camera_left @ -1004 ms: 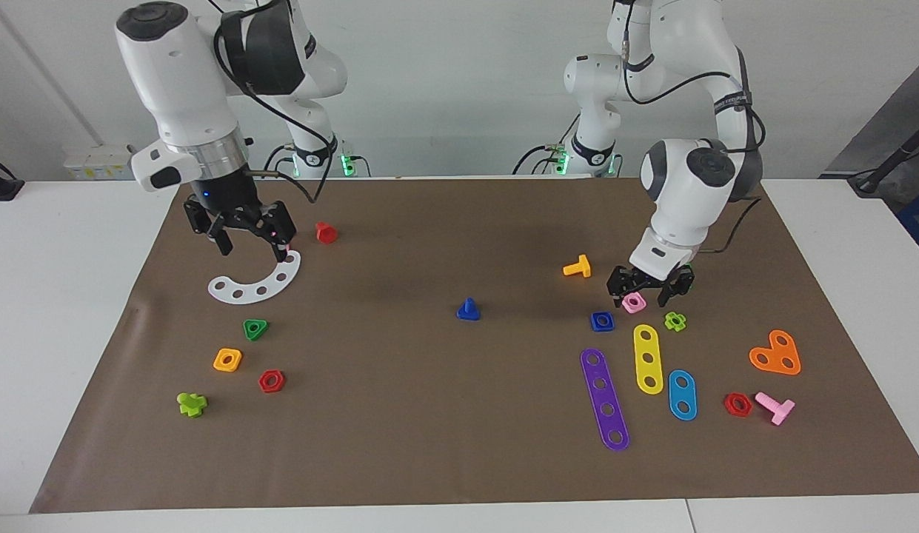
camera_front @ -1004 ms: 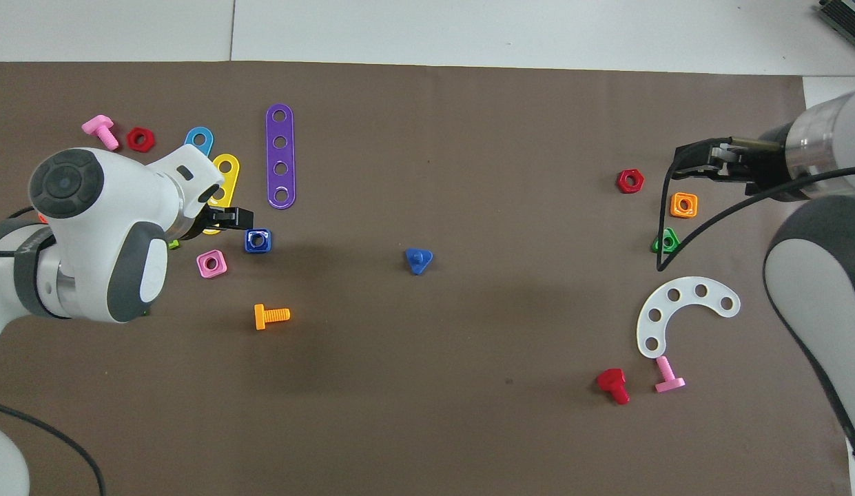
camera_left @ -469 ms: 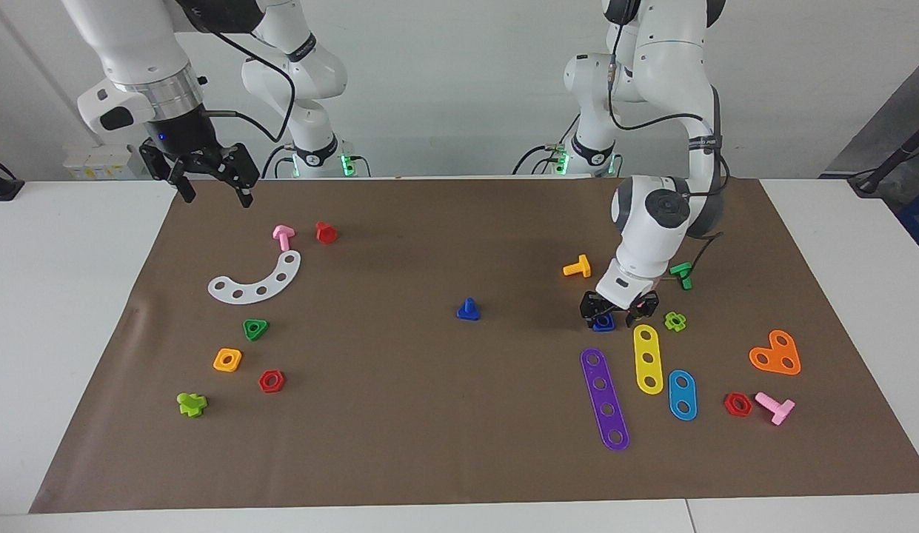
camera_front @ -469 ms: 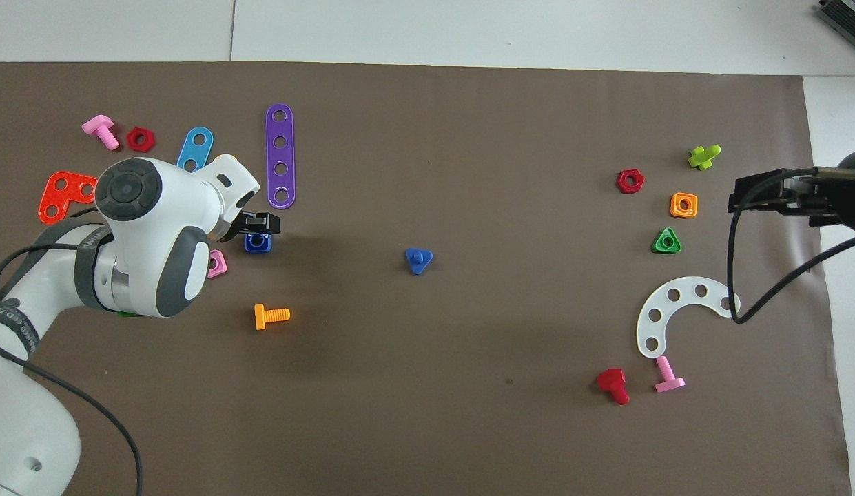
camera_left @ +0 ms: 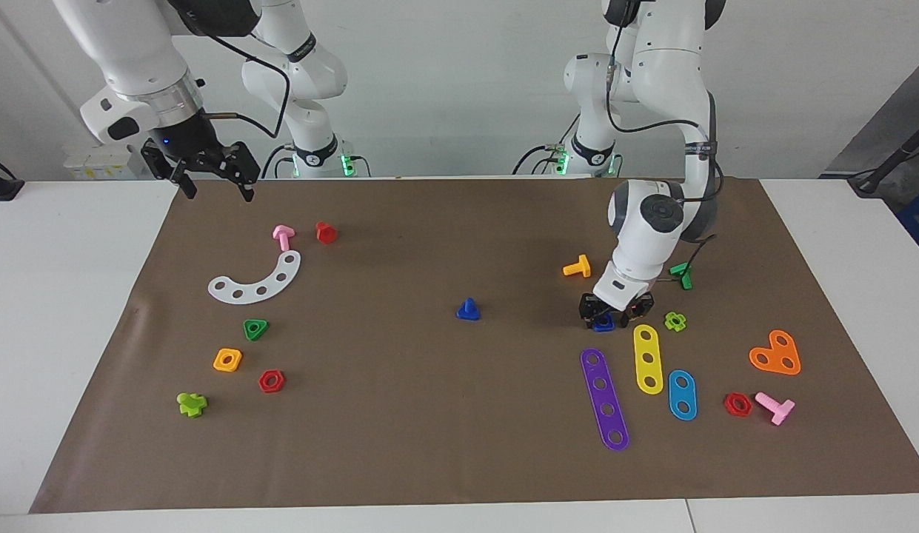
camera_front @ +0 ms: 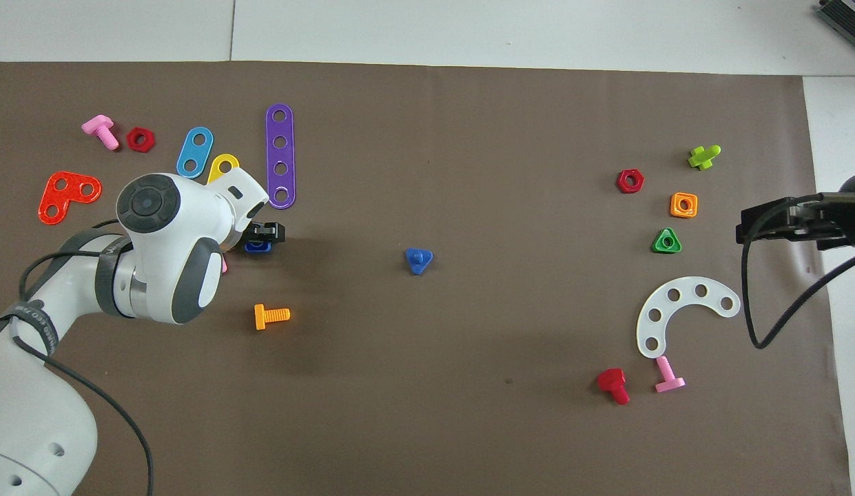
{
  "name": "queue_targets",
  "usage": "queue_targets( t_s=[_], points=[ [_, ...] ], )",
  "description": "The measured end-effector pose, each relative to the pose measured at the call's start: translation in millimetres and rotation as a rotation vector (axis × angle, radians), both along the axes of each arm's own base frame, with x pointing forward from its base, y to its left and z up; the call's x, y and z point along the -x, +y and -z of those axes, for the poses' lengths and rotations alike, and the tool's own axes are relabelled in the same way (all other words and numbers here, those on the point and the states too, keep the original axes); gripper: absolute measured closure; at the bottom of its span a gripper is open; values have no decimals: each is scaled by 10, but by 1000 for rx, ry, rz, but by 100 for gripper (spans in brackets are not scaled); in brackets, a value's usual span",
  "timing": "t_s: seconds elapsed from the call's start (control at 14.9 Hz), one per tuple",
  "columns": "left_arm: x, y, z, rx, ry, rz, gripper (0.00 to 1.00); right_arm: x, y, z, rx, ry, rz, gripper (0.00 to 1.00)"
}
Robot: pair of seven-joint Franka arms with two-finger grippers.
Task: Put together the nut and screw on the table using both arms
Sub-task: 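Grasp the dark blue square nut with the left gripper, then carry the dark blue nut with the left gripper over the blue screw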
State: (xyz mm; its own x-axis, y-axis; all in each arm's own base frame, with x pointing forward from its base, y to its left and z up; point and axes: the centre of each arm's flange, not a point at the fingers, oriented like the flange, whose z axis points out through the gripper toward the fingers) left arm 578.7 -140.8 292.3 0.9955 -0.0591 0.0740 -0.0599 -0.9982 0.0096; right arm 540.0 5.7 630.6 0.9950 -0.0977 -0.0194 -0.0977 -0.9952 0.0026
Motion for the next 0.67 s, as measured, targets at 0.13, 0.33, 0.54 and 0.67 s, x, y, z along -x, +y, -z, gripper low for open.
queue_targets(
  t_s=[0.13,0.33,0.54,0.67],
  points=[
    [0,1,-1,0,0,-5,40,0,4,0,0,0,-1,0],
    [-12,5,-40,2,-6,-9,54,0,4,1,0,0,-1,0],
    [-67,-47,-140,5,-16,-5,54,1,4,5,0,1,-1,0],
    [-121,-169,-273,9,-26,-11,54,1,4,6,0,2,-1,0]
  ],
)
